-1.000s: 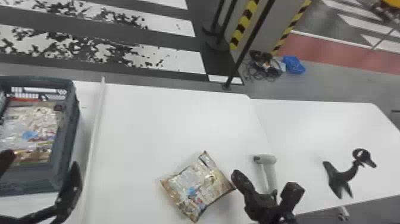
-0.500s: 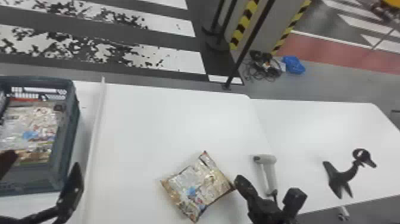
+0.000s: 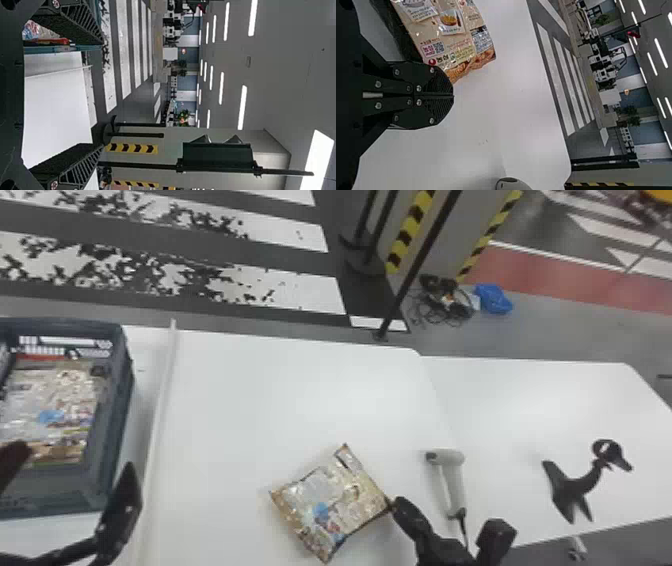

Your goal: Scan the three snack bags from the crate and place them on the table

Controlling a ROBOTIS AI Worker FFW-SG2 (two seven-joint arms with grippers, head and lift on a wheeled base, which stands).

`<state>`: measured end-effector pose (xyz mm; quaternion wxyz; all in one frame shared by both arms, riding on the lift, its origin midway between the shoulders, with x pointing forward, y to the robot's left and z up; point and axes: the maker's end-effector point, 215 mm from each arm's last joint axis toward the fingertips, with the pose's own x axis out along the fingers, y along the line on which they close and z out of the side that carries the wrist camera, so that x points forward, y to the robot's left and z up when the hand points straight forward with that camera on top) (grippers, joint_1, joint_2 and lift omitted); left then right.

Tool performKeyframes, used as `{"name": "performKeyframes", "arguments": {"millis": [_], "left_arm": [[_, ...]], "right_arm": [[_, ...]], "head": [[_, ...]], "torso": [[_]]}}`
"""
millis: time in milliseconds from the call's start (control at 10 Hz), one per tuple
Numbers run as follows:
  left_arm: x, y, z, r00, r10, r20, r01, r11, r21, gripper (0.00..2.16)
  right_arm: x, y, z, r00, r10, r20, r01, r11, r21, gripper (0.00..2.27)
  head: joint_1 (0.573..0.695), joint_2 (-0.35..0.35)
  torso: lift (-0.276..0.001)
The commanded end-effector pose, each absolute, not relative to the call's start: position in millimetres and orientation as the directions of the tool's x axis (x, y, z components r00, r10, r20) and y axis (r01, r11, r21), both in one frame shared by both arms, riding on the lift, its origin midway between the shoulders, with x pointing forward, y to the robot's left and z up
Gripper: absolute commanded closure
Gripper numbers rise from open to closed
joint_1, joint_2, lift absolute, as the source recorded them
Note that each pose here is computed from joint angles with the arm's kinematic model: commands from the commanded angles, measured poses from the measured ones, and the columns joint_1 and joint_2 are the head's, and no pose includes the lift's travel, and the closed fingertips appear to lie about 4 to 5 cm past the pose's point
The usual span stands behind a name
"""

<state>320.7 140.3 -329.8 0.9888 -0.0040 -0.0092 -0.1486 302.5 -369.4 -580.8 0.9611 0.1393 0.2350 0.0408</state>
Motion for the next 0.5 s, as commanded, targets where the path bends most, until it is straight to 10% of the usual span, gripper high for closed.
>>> {"name": "performKeyframes", "arguments": {"millis": [0,400], "left_arm": [[320.7,140.5,-326.8,0.955,-0.294,0.032,0.295,0.956,-0.007,0.08],[319.9,139.0,-326.5,0.954,-0.299,0.035,0.299,0.954,-0.009,0.08]], "right_arm": [[296.5,-363.4,-583.6,0.881,0.159,-0.445,-0.021,0.954,0.298,2.24],[286.2,-350.0,-585.1,0.876,0.193,-0.442,-0.045,0.945,0.325,2.24]], "head": [[0.695,-0.35],[0.695,-0.35]], "torso": [[-0.037],[-0.037]]}}
